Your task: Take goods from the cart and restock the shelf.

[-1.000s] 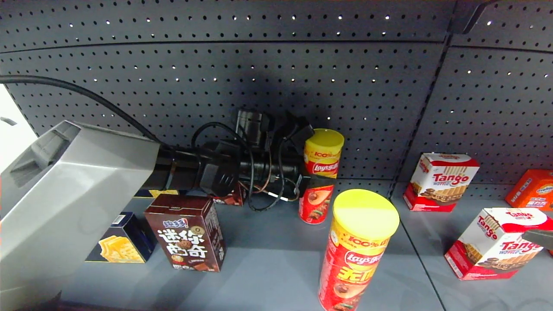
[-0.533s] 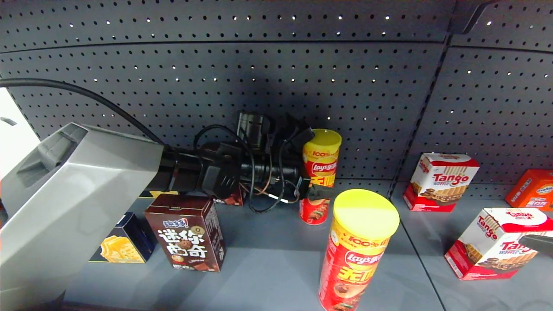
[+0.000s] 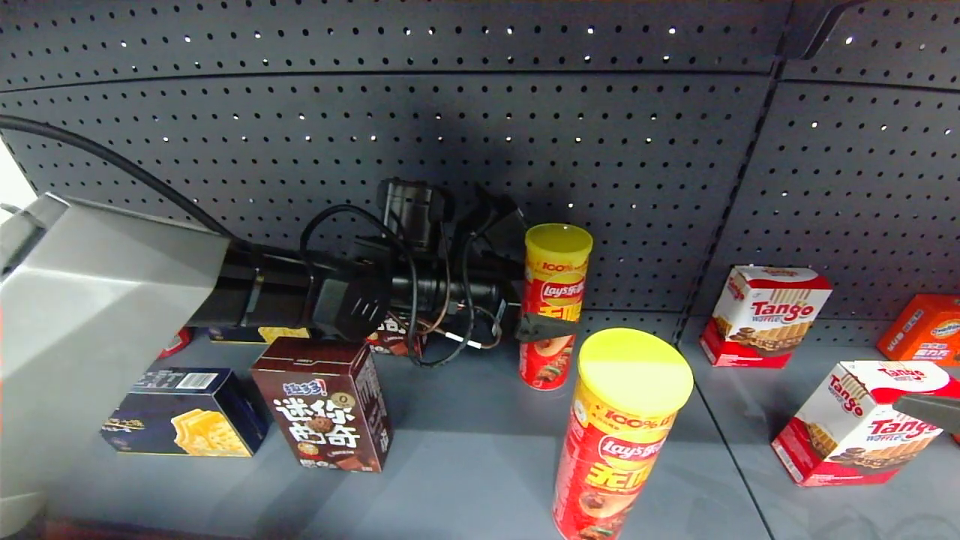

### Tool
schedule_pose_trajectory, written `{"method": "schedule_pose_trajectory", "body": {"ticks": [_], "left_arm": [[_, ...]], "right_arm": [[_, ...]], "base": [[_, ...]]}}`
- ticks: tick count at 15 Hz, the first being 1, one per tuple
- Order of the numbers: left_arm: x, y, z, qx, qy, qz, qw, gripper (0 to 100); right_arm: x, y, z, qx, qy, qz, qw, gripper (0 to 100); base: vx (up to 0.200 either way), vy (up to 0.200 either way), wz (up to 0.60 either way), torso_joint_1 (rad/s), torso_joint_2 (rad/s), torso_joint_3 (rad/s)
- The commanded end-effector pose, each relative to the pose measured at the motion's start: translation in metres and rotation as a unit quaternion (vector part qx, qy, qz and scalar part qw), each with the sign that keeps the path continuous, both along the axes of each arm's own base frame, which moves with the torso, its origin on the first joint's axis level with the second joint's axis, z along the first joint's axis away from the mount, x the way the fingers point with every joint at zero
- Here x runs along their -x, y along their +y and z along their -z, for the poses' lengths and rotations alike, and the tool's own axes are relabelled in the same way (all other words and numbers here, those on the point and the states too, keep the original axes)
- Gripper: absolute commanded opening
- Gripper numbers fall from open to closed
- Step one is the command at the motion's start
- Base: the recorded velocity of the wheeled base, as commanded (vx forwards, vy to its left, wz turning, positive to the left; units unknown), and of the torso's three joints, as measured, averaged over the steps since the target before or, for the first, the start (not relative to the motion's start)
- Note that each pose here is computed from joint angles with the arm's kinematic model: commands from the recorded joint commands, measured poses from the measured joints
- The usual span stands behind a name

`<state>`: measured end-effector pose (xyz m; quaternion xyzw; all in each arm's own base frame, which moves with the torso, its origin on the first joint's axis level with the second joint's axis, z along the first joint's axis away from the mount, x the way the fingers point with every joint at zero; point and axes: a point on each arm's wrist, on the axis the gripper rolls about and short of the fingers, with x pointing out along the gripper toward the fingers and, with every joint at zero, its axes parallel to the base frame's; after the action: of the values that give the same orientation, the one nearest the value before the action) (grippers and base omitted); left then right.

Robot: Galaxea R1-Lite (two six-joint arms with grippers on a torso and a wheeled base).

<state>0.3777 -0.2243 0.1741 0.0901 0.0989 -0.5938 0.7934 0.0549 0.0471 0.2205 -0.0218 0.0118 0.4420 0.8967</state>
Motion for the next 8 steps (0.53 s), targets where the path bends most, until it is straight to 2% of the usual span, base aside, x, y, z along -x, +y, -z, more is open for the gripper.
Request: {"method": "schedule_pose_trajectory", "body": {"ticks": [1, 2, 4, 8], "left_arm": [[0.021, 0.018, -0.024, 0.006, -0.012, -0.008, 0.9999, 100], [0.021, 0.018, -0.024, 0.006, -0.012, -0.008, 0.9999, 100], [0.029, 0.037, -0.049, 0.018, -0.036, -0.027, 0.9988, 100], [0.058, 0.075, -0.073, 0.022, -0.049, -0.061, 0.9967, 100]], "right_arm": [[-0.005, 0.004, 0.003, 0.010, 0.014, -0.002, 1.000, 100], [-0.005, 0.004, 0.003, 0.010, 0.014, -0.002, 1.000, 100], [-0.010, 0.008, 0.014, 0.030, 0.042, 0.002, 0.999, 100], [-0.020, 0.013, 0.022, 0.053, 0.067, 0.038, 0.996, 100]], "base": [[0.000, 0.000, 0.00, 0.000, 0.00, 0.000], [0.000, 0.000, 0.00, 0.000, 0.00, 0.000], [0.000, 0.000, 0.00, 0.000, 0.00, 0.000], [0.000, 0.000, 0.00, 0.000, 0.00, 0.000]]}}
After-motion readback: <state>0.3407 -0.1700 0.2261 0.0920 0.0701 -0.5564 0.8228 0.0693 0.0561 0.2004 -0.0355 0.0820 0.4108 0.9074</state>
